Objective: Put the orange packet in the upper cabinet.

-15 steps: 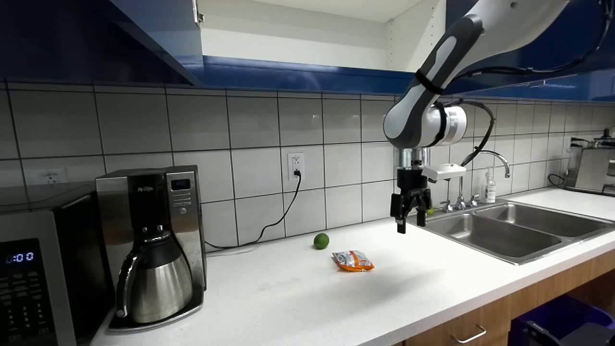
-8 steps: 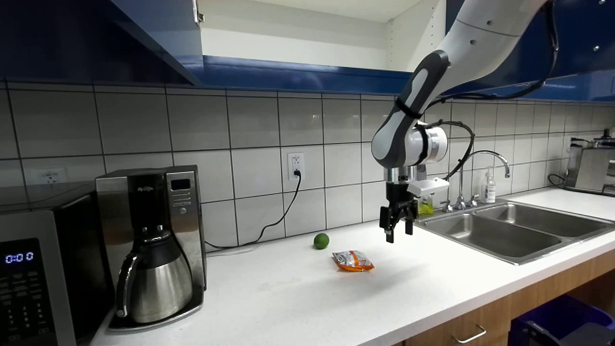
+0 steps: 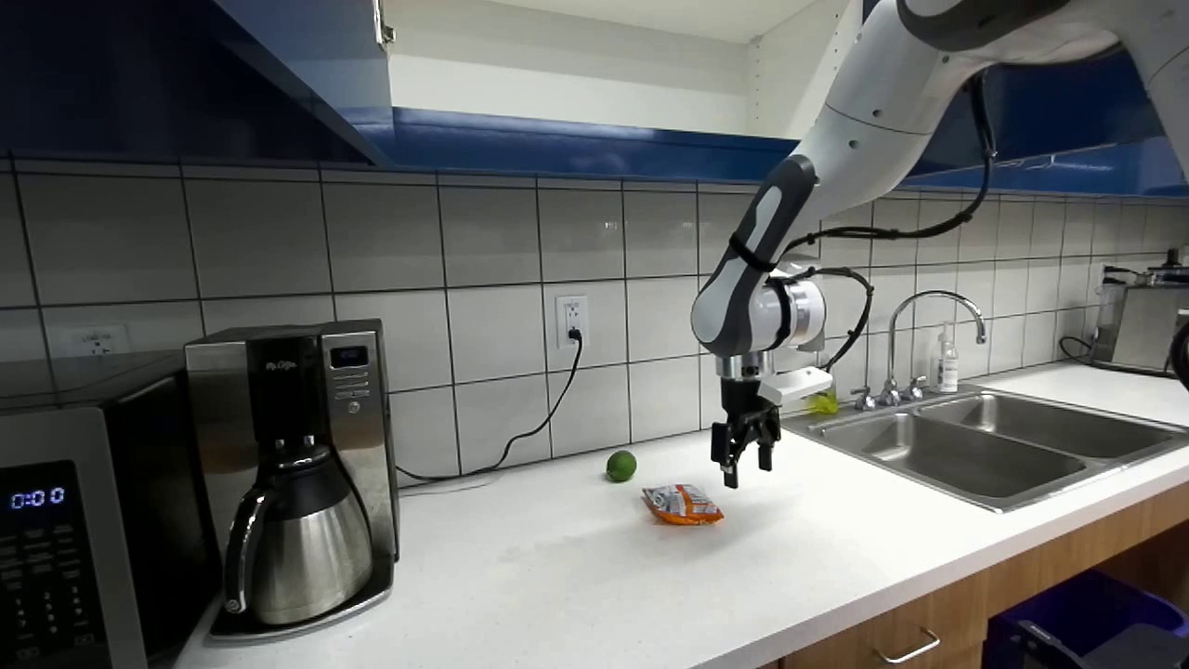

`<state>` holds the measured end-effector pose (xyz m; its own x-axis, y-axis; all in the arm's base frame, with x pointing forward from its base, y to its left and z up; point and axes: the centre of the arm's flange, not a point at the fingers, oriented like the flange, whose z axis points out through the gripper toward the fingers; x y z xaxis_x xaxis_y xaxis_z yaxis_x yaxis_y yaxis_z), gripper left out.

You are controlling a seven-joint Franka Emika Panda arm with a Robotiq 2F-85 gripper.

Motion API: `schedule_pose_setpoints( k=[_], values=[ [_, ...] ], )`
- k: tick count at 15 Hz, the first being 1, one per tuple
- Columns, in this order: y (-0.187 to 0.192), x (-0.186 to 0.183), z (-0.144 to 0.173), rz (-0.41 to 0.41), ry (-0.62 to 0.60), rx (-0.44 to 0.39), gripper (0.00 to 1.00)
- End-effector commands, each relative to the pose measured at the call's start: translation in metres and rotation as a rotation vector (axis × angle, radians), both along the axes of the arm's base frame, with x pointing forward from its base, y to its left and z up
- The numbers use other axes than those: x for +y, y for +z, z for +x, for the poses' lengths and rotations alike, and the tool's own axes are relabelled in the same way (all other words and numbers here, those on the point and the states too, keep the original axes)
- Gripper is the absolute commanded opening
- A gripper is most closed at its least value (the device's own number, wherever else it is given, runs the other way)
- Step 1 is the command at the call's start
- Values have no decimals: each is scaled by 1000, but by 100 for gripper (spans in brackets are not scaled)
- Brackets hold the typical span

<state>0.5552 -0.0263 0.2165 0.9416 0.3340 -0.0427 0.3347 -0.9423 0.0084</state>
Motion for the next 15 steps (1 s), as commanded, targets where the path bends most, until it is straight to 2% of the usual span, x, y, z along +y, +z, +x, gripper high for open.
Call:
schedule_pose_setpoints(
  k=[1, 15],
  values=[
    [-12, 2, 30, -13, 27, -6, 100],
    [-40, 35, 73, -19, 136, -26, 100]
  ],
)
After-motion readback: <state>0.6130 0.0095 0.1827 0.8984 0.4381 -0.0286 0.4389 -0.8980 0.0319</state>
